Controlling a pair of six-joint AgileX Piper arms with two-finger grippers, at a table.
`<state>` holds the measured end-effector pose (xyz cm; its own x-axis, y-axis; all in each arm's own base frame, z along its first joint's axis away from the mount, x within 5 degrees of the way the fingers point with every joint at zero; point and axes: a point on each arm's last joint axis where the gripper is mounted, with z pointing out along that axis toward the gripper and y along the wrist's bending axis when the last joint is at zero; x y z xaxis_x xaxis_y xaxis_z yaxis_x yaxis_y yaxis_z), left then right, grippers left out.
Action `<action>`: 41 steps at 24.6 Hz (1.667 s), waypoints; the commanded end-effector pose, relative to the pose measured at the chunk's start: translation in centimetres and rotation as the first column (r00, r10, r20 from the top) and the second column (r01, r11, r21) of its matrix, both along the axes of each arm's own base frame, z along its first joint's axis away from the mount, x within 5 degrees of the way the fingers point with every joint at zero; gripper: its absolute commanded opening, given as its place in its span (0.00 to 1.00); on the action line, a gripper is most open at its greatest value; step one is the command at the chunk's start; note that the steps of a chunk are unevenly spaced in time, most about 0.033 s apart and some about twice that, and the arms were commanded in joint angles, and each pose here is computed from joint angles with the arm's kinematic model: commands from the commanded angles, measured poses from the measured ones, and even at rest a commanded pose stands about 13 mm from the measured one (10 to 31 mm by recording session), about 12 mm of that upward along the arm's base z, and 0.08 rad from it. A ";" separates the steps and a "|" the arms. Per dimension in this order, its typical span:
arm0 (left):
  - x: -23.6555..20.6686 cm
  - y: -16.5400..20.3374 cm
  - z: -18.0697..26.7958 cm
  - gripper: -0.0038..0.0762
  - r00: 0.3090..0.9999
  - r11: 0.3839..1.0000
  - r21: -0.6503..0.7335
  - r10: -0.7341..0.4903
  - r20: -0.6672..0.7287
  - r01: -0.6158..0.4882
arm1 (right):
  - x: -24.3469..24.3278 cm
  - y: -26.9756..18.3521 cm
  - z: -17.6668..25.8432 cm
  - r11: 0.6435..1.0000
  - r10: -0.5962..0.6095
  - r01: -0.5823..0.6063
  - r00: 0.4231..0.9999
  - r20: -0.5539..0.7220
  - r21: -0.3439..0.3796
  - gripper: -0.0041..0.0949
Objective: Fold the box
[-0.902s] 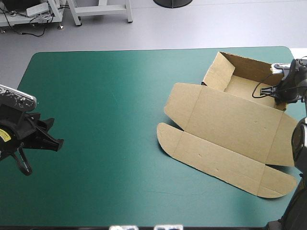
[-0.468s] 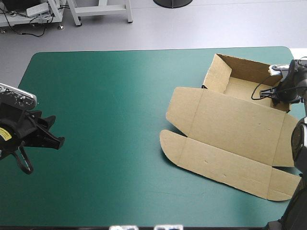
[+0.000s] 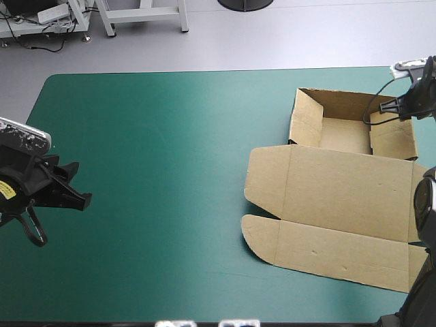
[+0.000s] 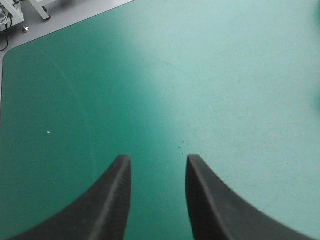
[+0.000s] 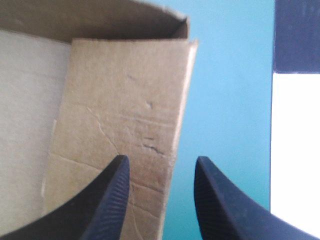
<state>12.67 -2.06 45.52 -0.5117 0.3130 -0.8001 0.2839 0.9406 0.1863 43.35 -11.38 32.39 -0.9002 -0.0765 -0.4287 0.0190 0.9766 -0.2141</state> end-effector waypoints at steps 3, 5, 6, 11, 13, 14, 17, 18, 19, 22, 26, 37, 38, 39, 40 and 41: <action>0.0 -0.1 1.2 0.37 0.996 0.999 -0.031 -0.003 0.091 0.006 | -2.2 0.8 7.4 1.000 0.006 -0.007 0.986 0.166 0.008 0.44; 0.0 -0.1 1.2 0.37 0.996 0.999 -0.031 -0.003 0.091 0.006 | -2.6 1.2 8.7 0.999 0.007 -0.013 0.980 0.200 0.033 0.44; 0.0 -0.1 1.2 0.37 0.996 0.999 -0.031 -0.003 0.091 0.006 | -2.9 1.5 9.5 0.998 -0.011 -0.004 0.972 0.233 0.065 0.44; 0.0 -0.1 1.2 0.37 0.996 0.999 -0.031 -0.003 0.091 0.006 | -5.3 3.3 13.9 0.985 0.036 -0.095 0.929 0.369 0.142 0.44; 0.0 -0.1 1.2 0.37 0.996 0.999 -0.031 -0.003 0.091 0.006 | -6.9 4.1 15.7 0.981 0.080 -0.146 0.905 0.418 0.128 0.44; 0.0 -0.1 1.2 0.37 0.996 0.999 -0.031 -0.003 0.091 0.006 | -7.9 4.4 16.7 0.980 0.090 -0.160 0.892 0.444 0.122 0.44; -0.2 -0.1 1.3 0.37 0.995 0.999 -0.032 -0.003 0.098 0.006 | -10.9 5.3 19.6 0.980 0.092 -0.170 0.853 0.514 0.107 0.41; -0.4 -0.1 1.4 0.37 0.995 0.999 -0.036 -0.004 0.104 0.007 | -11.8 5.5 20.4 0.980 0.088 -0.169 0.840 0.535 0.104 0.38; -1.0 0.0 1.6 0.37 0.993 0.999 -0.038 -0.003 0.122 0.008 | -14.3 6.1 22.2 0.981 0.087 -0.171 0.809 0.581 0.090 0.30; -2.5 0.3 2.1 0.37 0.986 0.999 -0.045 -0.002 0.167 0.010 | -17.9 7.0 24.5 0.982 0.086 -0.174 0.759 0.645 0.074 0.18; -6.0 0.9 2.9 0.26 0.965 0.998 -0.058 0.002 0.261 0.014 | -25.2 9.0 26.9 0.981 0.097 -0.190 0.681 0.726 0.048 0.13; -11.5 1.6 -4.1 0.19 0.950 0.997 -0.073 -0.003 0.311 0.027 | -42.4 12.5 16.5 0.994 0.032 -0.101 0.651 0.758 0.044 0.13; -11.7 1.6 -4.9 0.19 0.949 0.996 -0.086 -0.009 0.314 0.038 | -43.2 12.7 15.6 0.994 0.026 -0.099 0.644 0.764 0.049 0.13; -11.9 1.5 -5.6 0.19 0.948 0.994 -0.097 -0.013 0.318 0.046 | -43.6 12.8 14.5 0.994 0.024 -0.098 0.646 0.763 0.051 0.12; -12.0 1.4 -6.3 0.19 0.947 0.993 -0.106 -0.016 0.320 0.052 | -44.0 12.9 13.3 0.994 0.023 -0.098 0.645 0.764 0.053 0.11; -12.1 1.4 -7.0 0.19 0.946 0.992 -0.115 -0.018 0.323 0.059 | -44.2 12.9 12.5 0.994 0.021 -0.099 0.645 0.764 0.056 0.11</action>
